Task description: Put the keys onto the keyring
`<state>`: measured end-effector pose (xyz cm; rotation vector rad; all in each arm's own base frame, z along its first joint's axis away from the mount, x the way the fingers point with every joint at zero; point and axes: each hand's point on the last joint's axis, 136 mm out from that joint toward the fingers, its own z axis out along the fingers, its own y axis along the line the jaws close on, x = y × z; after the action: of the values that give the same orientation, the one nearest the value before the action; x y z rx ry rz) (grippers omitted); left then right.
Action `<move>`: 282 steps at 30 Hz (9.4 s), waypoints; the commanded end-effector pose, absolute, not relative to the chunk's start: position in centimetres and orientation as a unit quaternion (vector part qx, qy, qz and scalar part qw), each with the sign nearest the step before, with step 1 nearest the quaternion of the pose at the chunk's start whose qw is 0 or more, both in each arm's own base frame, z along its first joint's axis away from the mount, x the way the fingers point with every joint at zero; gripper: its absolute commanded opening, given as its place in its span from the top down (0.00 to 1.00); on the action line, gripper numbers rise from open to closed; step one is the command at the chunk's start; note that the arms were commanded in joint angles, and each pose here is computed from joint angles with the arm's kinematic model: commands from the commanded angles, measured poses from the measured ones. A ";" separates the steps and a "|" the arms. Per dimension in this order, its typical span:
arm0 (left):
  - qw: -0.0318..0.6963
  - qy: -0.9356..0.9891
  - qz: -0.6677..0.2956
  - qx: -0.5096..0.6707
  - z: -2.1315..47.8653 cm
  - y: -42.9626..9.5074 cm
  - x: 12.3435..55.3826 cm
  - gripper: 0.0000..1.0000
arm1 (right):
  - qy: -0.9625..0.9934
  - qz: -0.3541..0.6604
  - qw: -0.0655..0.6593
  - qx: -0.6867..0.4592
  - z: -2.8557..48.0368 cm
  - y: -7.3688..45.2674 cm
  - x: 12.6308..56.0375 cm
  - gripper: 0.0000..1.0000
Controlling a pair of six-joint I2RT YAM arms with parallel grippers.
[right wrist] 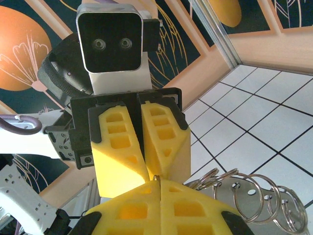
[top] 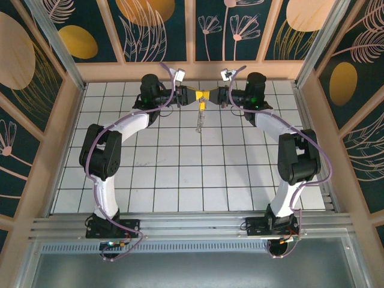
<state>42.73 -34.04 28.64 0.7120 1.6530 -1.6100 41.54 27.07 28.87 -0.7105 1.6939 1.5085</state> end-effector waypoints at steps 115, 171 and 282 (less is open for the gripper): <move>0.403 0.576 -0.605 0.374 34.9 -35.0 37.8 1.00 | 0.665 0.510 0.459 -0.295 28.9 24.7 36.5 1.00; 0.405 0.592 -0.585 0.377 33.4 -34.9 38.0 1.00 | 0.694 0.468 0.447 -0.315 30.3 26.0 38.5 1.00; 0.532 0.657 -0.506 0.169 33.7 -25.5 40.7 0.38 | 0.803 0.392 0.399 -0.205 24.2 24.2 50.0 1.00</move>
<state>40.94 -26.31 32.41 0.4246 1.6071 -1.2275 48.62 23.83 22.79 -0.5044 2.0680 0.9902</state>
